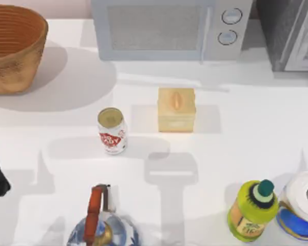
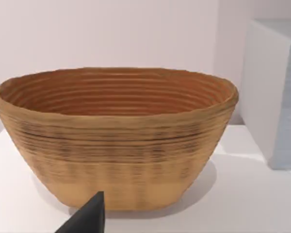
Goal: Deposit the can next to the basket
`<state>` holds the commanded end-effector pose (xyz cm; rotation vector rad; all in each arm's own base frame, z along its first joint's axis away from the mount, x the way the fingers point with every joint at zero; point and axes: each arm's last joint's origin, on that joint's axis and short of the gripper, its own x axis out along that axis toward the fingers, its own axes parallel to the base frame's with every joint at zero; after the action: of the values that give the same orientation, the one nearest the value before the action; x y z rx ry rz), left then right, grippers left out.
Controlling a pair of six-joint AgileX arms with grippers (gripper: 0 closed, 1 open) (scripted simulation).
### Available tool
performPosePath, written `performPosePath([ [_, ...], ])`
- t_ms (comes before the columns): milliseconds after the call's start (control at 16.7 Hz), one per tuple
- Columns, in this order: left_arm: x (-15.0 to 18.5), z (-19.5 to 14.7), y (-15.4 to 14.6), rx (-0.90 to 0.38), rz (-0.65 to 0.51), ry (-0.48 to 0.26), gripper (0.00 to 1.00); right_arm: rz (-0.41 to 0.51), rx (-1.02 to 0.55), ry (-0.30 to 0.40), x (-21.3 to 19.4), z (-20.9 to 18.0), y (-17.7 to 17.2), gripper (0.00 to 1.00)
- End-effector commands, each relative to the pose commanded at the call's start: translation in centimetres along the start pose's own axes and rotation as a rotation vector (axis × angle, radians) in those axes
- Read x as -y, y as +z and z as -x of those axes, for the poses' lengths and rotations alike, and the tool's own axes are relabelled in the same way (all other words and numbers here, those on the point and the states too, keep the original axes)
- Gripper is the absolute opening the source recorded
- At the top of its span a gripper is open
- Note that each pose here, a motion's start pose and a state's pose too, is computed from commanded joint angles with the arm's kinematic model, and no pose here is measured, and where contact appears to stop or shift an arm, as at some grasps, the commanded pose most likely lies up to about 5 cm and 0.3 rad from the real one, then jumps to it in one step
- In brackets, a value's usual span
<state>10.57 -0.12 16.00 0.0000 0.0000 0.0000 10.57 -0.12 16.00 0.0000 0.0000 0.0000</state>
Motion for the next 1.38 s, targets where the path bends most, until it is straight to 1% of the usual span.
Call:
performPosePath([
  [240, 0.0, 0.0, 0.6, -0.025, -0.021, 0.000, 1.00, 0.000, 0.000, 0.000, 0.0, 0.0, 0.0, 1.00],
  [420, -0.2, -0.3, 2.9, -0.122, -0.100, 0.002, 1.00, 0.000, 0.000, 0.000, 0.0, 0.0, 0.0, 1.00],
  [600, -0.5, -1.6, 6.4, -0.291, -0.214, -0.004, 1.00, 0.000, 0.000, 0.000, 0.0, 0.0, 0.0, 1.00],
  [780, -1.1, -4.9, 9.4, -0.535, -0.341, -0.041, 1.00, 0.000, 0.000, 0.000, 0.0, 0.0, 0.0, 1.00],
  [900, -1.8, -8.1, 10.6, -0.722, -0.420, -0.092, 1.00, 0.000, 0.000, 0.000, 0.0, 0.0, 0.0, 1.00],
  [1020, -2.6, -11.8, 10.9, -0.909, -0.487, -0.164, 1.00, 0.000, 0.000, 0.000, 0.0, 0.0, 0.0, 1.00],
  [1200, -4.2, -17.1, 10.1, -1.148, -0.560, -0.296, 1.00, 0.000, 0.000, 0.000, 0.0, 0.0, 0.0, 1.00],
  [1380, -5.7, -21.3, 8.7, -1.313, -0.603, -0.430, 1.00, 0.000, 0.000, 0.000, 0.0, 0.0, 0.0, 1.00],
])
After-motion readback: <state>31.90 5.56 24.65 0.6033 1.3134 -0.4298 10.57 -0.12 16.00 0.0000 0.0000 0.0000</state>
